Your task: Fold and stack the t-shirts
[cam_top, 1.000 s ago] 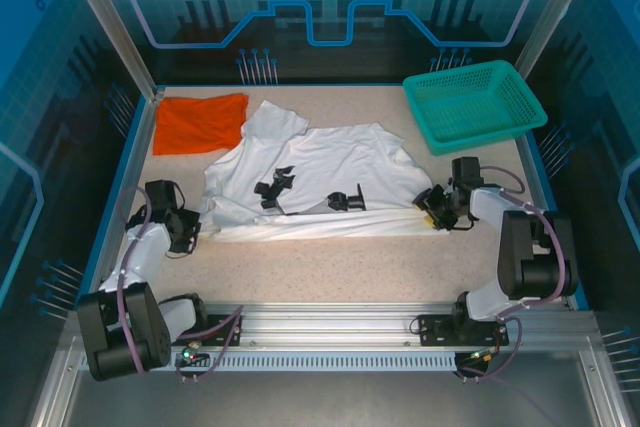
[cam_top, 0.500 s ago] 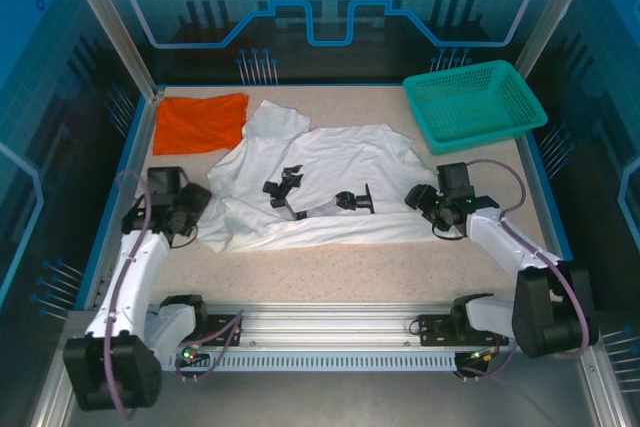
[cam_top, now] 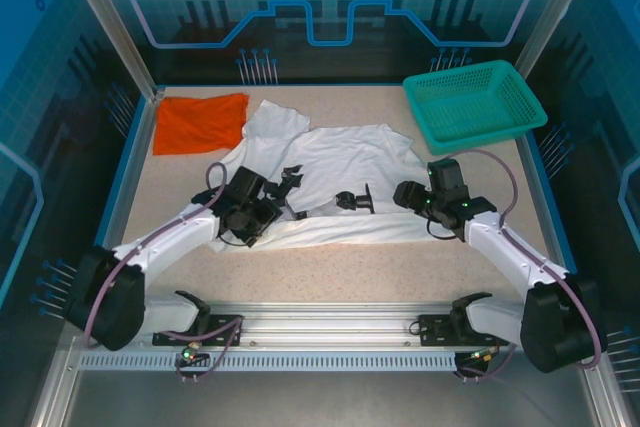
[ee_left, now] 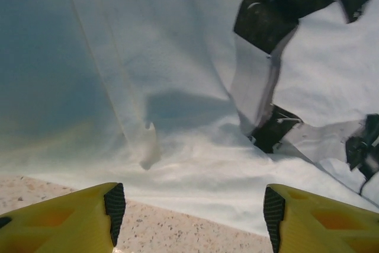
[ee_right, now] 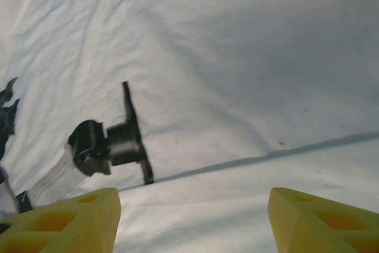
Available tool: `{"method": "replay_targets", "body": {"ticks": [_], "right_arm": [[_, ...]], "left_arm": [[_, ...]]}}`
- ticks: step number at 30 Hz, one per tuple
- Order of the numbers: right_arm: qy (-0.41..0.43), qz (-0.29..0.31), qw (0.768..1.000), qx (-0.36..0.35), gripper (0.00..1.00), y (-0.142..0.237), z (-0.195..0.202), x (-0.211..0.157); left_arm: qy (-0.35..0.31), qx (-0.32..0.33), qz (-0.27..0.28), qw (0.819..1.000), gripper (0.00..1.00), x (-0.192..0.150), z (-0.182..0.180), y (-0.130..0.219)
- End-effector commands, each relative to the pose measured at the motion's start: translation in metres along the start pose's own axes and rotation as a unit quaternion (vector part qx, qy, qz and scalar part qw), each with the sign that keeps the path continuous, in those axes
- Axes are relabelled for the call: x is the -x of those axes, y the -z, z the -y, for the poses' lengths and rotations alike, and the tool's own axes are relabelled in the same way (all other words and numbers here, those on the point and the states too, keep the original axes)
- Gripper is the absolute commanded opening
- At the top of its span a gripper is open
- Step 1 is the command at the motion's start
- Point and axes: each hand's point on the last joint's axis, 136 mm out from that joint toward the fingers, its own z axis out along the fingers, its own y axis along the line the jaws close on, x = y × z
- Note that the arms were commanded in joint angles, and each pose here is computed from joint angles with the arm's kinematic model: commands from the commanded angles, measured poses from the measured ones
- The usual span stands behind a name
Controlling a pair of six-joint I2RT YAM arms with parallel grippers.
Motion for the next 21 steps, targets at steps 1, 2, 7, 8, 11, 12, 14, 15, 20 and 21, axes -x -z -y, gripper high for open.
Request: {"method": "replay_targets", "body": {"ticks": [1, 2, 7, 8, 11, 12, 14, 15, 20, 21], "right_arm": [[0.042, -0.02, 0.999, 0.023, 0.68, -0.001, -0.018, -0.004], [0.044, -0.024, 0.999, 0.022, 0.68, -0.003, -0.018, -0.006], [0.054, -0.027, 0.998, 0.022, 0.67, -0.006, -0.022, -0.008], [0.056, -0.028, 0.998, 0.022, 0.67, -0.006, -0.022, -0.009], [0.057, -0.032, 0.998, 0.02, 0.67, -0.008, -0.022, -0.009], [0.057, -0.033, 0.998, 0.019, 0.66, -0.008, -0.022, -0.01], [0.056, -0.034, 0.998, 0.018, 0.66, -0.009, -0.021, -0.01], [0.056, -0.035, 0.998, 0.016, 0.66, -0.01, -0.021, -0.01], [0.055, -0.04, 0.998, 0.013, 0.66, -0.013, -0.02, -0.01], [0.055, -0.041, 0.998, 0.012, 0.66, -0.013, -0.02, -0.01]], "left_arm": [[0.052, -0.01, 0.026, 0.998, 0.65, 0.012, 0.016, -0.002], [0.058, -0.007, 0.031, 0.998, 0.65, 0.015, 0.015, -0.006], [0.063, -0.008, 0.014, 0.998, 0.61, 0.013, 0.025, -0.018], [0.063, -0.007, 0.013, 0.998, 0.59, 0.013, 0.025, -0.019], [0.064, 0.005, 0.015, 0.998, 0.55, 0.013, 0.022, -0.024], [0.064, 0.009, 0.015, 0.998, 0.54, 0.013, 0.02, -0.025], [0.062, 0.018, 0.017, 0.998, 0.53, 0.013, 0.015, -0.026], [0.061, 0.021, 0.017, 0.998, 0.53, 0.013, 0.014, -0.026], [0.052, 0.026, 0.017, 0.998, 0.42, 0.013, 0.01, -0.028], [0.049, 0.027, 0.017, 0.998, 0.37, 0.013, 0.01, -0.029]]}}
